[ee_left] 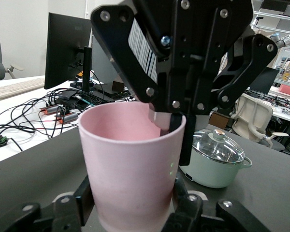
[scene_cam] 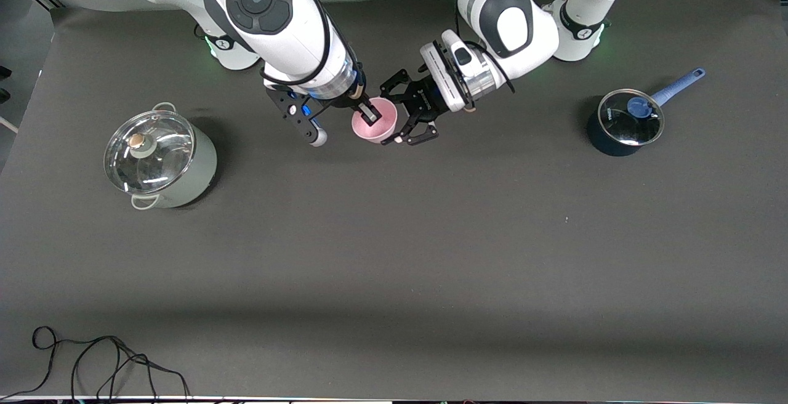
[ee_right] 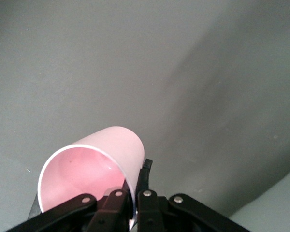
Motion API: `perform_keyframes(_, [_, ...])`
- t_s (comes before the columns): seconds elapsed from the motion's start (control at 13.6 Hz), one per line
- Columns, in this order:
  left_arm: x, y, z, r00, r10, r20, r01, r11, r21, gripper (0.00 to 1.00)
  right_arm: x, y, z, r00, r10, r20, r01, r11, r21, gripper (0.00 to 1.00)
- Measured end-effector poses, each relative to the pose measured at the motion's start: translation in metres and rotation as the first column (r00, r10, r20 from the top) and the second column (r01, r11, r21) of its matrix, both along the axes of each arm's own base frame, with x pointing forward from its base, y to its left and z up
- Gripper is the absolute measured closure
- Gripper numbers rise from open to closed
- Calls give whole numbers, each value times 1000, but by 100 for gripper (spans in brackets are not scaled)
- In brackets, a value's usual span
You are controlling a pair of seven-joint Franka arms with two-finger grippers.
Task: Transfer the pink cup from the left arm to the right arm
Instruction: 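Close the right gripper on the cup rim beside the left gripper, then open the left gripper and pull the right gripper away with cup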
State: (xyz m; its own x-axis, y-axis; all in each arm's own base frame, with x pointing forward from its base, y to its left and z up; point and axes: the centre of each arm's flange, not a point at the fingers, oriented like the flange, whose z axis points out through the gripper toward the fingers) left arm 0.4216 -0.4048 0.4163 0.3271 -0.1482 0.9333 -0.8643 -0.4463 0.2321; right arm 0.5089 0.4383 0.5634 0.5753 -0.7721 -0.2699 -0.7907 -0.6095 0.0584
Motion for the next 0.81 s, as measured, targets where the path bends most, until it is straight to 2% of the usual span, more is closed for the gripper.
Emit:
perform_keyframes(0.15, [3,3,0,999,17,-33,-18,1000,-14,8,5,-5,4,999,43,19,-43,999,14,96])
perform_keyframes(0.22, [4,3,0,999,23,-44,-23,1000,-20,1,9,-11,6,997,66,29,-66,998,20,96])
perform_keyframes(0.52, [7,4,0,998,32,-61,-34,999,-28,1,43,-64,13,983,174,64,-177,983,47,96])
perform_keyframes(0.66, [11,9,-5,995,47,-92,-50,998,-31,0,57,-113,24,960,272,63,-275,960,57,96])
perform_keyframes(0.81, [21,18,-18,987,71,-143,-77,996,-39,0,67,-170,41,926,371,70,-375,924,73,96])
